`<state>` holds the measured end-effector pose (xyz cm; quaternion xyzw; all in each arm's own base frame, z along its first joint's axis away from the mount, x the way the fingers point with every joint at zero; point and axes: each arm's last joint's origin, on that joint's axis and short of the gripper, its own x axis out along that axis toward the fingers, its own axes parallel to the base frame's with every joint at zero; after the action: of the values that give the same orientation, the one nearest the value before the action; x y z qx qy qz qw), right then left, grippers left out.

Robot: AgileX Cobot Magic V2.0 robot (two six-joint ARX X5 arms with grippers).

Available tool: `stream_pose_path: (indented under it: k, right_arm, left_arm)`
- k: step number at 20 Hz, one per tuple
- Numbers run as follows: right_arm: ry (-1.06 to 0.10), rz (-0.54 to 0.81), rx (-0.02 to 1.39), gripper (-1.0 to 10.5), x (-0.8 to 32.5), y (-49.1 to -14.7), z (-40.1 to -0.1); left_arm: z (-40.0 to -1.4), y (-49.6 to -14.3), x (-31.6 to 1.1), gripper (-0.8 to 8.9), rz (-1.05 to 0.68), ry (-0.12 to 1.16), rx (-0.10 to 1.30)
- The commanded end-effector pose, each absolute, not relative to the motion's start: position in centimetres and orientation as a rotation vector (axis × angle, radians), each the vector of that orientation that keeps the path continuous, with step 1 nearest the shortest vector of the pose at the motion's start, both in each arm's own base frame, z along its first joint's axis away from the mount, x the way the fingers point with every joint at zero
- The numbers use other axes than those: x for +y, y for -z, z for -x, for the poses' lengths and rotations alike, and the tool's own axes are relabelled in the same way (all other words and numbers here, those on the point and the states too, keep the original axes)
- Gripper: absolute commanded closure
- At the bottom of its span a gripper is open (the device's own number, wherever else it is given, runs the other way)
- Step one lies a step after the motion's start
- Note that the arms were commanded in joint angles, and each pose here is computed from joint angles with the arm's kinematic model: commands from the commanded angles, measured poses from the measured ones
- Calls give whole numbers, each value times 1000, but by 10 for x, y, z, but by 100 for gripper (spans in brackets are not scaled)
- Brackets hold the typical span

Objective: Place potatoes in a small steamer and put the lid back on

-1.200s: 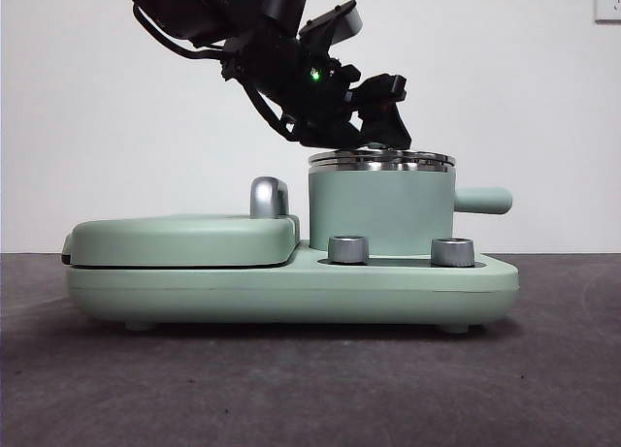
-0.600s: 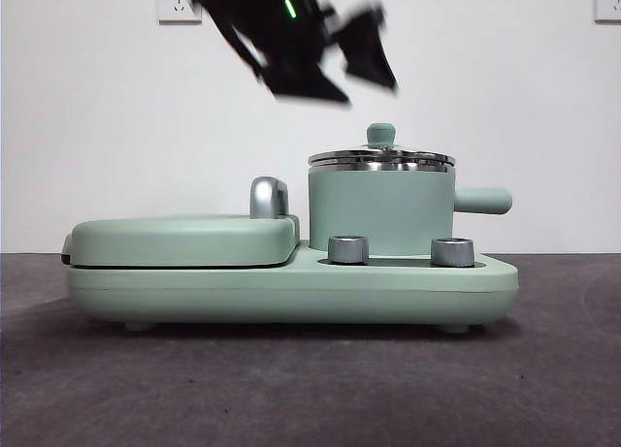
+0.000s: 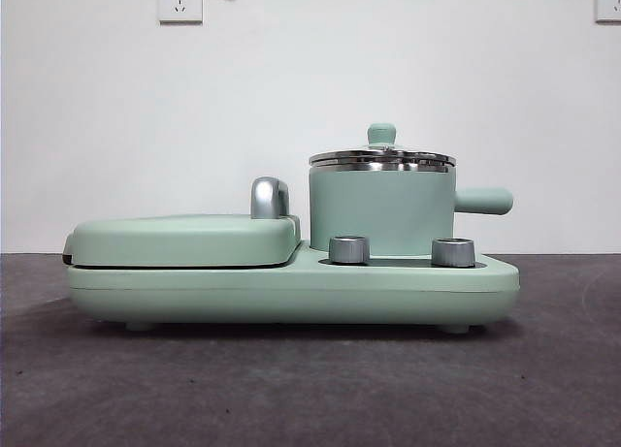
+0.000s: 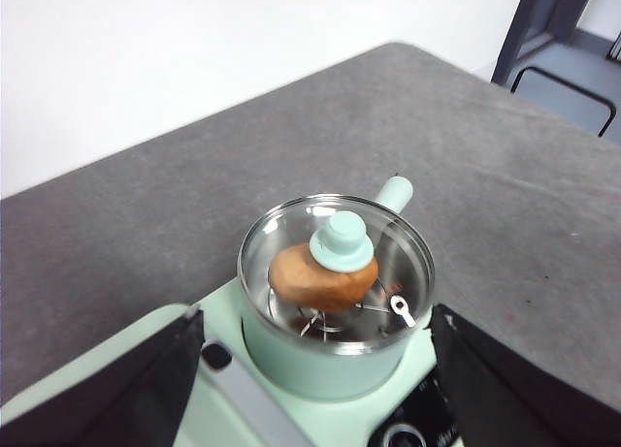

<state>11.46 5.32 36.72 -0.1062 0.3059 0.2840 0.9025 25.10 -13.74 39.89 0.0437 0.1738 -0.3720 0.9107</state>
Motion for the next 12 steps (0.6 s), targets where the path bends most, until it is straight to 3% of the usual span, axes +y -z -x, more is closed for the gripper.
stream_pose_path:
  k: [1, 8, 12]
  right_arm:
    - [-600, 206, 622, 697, 55, -370, -116]
    - [-677, 179, 624, 697, 57, -371, -114]
    - [-689, 174, 625, 697, 57, -371, -114]
  left_arm:
    - [-232, -398, -124, 440, -89, 759, 361]
    - [-151, -355, -76, 440, 63, 674, 392]
    - [-135, -346, -68, 441, 63, 646, 471]
